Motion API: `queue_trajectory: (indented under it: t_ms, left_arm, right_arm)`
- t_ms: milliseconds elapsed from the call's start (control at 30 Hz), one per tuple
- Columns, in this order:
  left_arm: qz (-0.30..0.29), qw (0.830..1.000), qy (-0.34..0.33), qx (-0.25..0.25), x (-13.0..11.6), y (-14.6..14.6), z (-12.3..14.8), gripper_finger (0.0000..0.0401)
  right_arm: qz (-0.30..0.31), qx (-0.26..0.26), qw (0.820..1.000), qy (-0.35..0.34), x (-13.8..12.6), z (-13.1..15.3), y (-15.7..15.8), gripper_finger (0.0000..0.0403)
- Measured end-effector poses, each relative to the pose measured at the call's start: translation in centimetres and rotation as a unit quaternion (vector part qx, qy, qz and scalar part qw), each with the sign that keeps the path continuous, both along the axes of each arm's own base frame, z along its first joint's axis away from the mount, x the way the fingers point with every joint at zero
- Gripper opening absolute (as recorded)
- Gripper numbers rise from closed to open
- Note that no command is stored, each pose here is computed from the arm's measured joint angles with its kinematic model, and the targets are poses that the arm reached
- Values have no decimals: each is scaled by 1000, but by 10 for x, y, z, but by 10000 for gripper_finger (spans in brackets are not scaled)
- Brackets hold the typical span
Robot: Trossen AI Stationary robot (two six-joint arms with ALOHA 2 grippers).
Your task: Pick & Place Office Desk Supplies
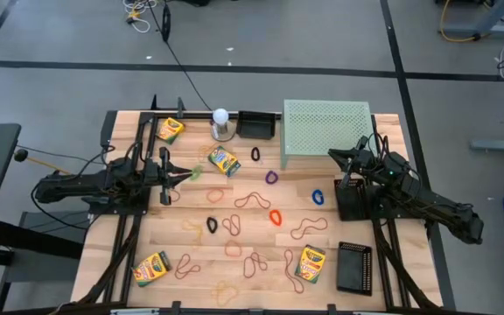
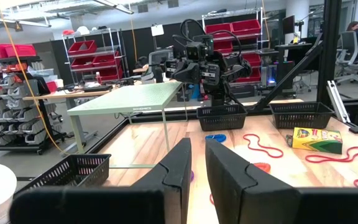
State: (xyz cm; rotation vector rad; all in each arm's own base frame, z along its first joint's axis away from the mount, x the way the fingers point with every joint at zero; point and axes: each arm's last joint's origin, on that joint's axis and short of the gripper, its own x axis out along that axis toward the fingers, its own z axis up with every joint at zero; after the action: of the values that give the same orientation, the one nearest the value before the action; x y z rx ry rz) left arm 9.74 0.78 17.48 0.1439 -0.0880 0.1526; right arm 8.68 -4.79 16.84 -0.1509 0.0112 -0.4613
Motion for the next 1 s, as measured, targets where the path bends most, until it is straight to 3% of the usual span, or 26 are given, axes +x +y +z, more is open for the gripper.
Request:
queue_trajectory:
  t_ms: [300,467,533,733,933,1000]
  left_arm:
    - [0,1000,0,0,0,0,0,58]
    - [0,1000,0,0,0,0,0,58]
    - [0,1000,0,0,0,0,0,58]
    - [0,1000,0,0,0,0,0,58]
    - [0,1000,0,0,0,0,0,58]
    - [0,1000,0,0,0,0,0,58]
  right_arm:
    - [-1,-7,1000,-3,0,1,0,48]
    - [32,140,987,-77,1,2,1,48]
    - [35,170,980,-102,0,4,1,48]
    - [83,138,980,-115,1,11,4,48]
    - [136,125,957,-224,-2,33,8,48]
    - [164,113,953,-229,-3,43,10,46]
